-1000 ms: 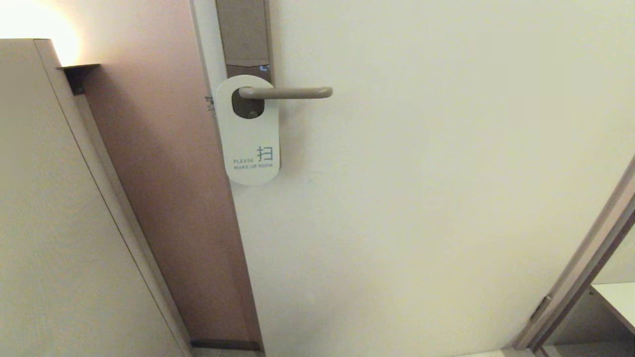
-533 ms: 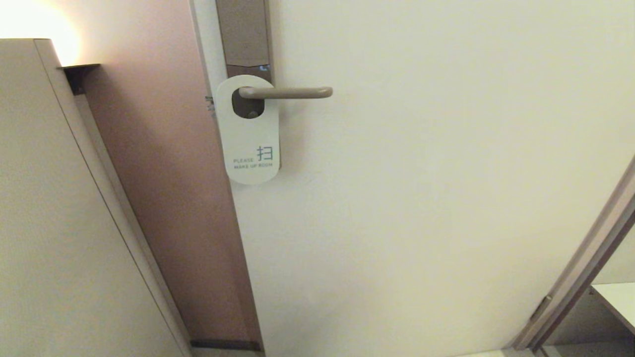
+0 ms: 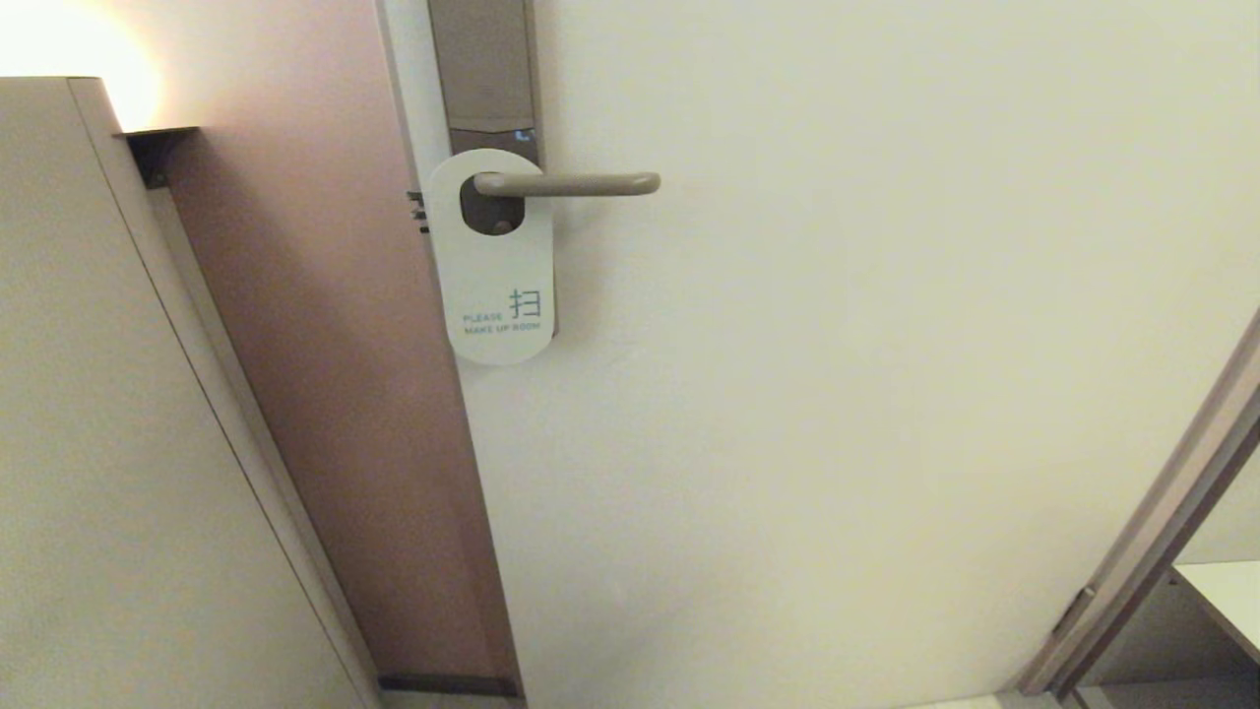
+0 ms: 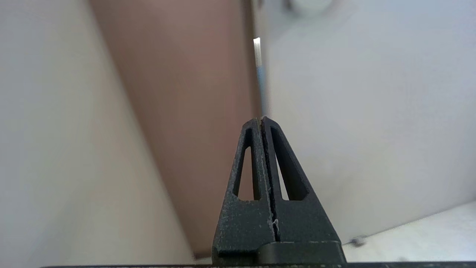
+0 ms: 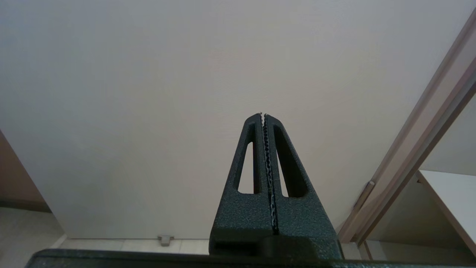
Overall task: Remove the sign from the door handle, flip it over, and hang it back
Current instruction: Take down the sign
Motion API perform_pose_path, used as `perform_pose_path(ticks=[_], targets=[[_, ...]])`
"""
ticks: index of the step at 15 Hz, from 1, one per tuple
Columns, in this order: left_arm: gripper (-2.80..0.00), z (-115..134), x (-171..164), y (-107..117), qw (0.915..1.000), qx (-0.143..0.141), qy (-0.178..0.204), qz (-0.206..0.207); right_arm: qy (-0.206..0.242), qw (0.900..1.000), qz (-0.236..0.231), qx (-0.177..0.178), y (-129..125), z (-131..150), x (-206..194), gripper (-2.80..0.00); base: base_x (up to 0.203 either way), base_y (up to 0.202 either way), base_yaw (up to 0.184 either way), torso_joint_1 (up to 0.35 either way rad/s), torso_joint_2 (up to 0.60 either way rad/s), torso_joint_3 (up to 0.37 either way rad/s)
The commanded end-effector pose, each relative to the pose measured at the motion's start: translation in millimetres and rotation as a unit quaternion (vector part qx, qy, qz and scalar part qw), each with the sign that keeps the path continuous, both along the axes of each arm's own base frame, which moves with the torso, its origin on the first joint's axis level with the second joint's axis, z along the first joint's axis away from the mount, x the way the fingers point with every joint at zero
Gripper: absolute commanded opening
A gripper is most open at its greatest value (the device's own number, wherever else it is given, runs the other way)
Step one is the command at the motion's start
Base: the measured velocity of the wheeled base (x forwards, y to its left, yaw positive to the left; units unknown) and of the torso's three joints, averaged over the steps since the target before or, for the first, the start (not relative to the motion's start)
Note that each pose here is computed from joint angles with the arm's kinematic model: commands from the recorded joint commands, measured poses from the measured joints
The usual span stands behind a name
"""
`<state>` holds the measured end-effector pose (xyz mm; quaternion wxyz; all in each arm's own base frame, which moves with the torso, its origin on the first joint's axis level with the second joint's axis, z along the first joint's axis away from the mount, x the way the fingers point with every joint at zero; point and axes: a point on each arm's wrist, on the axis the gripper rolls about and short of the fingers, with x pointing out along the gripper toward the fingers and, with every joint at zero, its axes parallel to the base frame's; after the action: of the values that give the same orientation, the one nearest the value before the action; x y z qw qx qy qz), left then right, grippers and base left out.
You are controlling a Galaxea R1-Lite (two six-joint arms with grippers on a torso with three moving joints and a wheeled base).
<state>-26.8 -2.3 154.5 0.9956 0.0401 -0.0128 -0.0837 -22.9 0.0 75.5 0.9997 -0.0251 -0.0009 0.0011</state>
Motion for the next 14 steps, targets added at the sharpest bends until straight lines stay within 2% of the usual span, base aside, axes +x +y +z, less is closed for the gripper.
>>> perform_pose_path(ticks=[1, 4, 7, 9, 14], targets=[[-2.80, 22, 20, 0, 0.9991, -0.001, 0.037, -0.018, 0.000, 1.000, 0.000, 0.000, 0, 0, 0, -2.80, 0.000, 0.000, 0.000, 0.000, 0.00, 0.000], [-2.80, 55, 48, -4, 0.9975, -0.003, 0.043, -0.056, 0.000, 1.000, 0.000, 0.000, 0, 0, 0, -2.80, 0.000, 0.000, 0.000, 0.000, 0.00, 0.000], [-2.80, 73, 78, -10, 0.9948, -0.025, 0.056, -0.082, 0.001, 1.000, 0.000, 0.000, 0, 0, 0, -2.80, 0.000, 0.000, 0.000, 0.000, 0.00, 0.000], [-2.80, 79, 96, -14, 0.9923, -0.044, 0.071, -0.091, 0.001, 1.000, 0.000, 0.000, 0, 0, 0, -2.80, 0.000, 0.000, 0.000, 0.000, 0.00, 0.000], [-2.80, 81, 138, -23, 0.9867, -0.061, 0.098, -0.115, 0.000, 1.000, 0.000, 0.000, 0, 0, 0, -2.80, 0.000, 0.000, 0.000, 0.000, 0.00, 0.000]])
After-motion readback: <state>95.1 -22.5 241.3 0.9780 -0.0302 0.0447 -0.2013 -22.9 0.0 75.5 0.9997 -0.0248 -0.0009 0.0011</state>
